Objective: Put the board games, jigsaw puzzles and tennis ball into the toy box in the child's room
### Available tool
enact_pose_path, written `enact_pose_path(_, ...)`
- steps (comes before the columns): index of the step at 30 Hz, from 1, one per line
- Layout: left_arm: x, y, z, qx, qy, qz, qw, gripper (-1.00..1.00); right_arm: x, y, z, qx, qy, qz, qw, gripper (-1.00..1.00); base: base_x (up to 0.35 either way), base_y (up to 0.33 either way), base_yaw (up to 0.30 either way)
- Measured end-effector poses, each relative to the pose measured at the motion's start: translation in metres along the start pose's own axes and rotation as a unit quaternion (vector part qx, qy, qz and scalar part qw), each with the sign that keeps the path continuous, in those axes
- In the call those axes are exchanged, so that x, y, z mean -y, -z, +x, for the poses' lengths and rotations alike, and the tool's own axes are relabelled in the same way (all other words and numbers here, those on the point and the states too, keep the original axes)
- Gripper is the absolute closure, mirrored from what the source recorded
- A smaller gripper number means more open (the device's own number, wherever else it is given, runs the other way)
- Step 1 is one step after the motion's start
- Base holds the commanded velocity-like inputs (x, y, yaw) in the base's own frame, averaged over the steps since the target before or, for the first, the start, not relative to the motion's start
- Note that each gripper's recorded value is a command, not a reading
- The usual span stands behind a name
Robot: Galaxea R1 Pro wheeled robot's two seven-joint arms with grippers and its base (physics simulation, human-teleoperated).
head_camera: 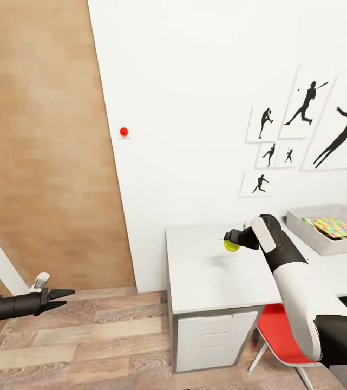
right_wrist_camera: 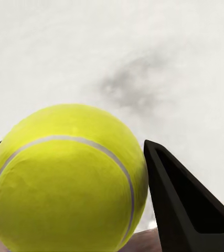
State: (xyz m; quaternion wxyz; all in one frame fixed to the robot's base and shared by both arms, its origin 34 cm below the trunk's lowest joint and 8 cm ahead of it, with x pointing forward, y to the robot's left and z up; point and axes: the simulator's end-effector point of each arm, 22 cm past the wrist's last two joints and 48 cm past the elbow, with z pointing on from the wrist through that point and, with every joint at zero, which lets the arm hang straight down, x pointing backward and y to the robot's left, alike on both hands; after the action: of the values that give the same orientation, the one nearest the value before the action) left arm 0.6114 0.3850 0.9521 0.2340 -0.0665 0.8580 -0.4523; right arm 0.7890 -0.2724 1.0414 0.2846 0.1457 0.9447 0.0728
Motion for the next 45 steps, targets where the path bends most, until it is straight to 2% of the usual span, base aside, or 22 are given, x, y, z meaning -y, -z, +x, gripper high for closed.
enact_pose_path(15,-0.004,-0.002,0.003,-0.003,0.002,-0.002,1.0000,-1.00,-0.002,-0.005,0.001,0.000,-0.002,-0.002,1.0000,1.00,-0.065,0.000,-0.259)
enact_pose_path(18,-0.005,-0.003,0.003,-0.004,0.001,-0.002,1.0000,-1.00,-0.004,-0.002,-0.005,0.007,-0.001,-0.005,1.0000,1.00,-0.002,0.000,-0.234)
enact_pose_path(26,-0.009,-0.005,0.004,-0.005,-0.003,-0.004,1.0000,-1.00,-0.024,0.042,-0.058,0.088,0.011,-0.028,0.9956,1.00,0.000,-0.018,-0.203)
enact_pose_path(32,-0.012,-0.007,0.006,-0.007,0.000,-0.005,1.0000,-1.00,-0.032,0.066,-0.081,0.130,0.016,-0.039,0.9907,1.00,0.000,-0.162,-0.180)
enact_pose_path(38,-0.015,-0.008,0.007,-0.008,0.001,-0.007,0.9999,-1.00,-0.035,0.083,-0.096,0.159,0.016,-0.045,0.9862,1.00,0.000,-0.277,-0.071)
enact_pose_path(45,-0.015,-0.008,0.007,-0.009,0.001,-0.007,0.9999,-1.00,-0.027,0.086,-0.100,0.164,0.003,-0.043,0.9854,1.00,0.000,-0.292,-0.003)
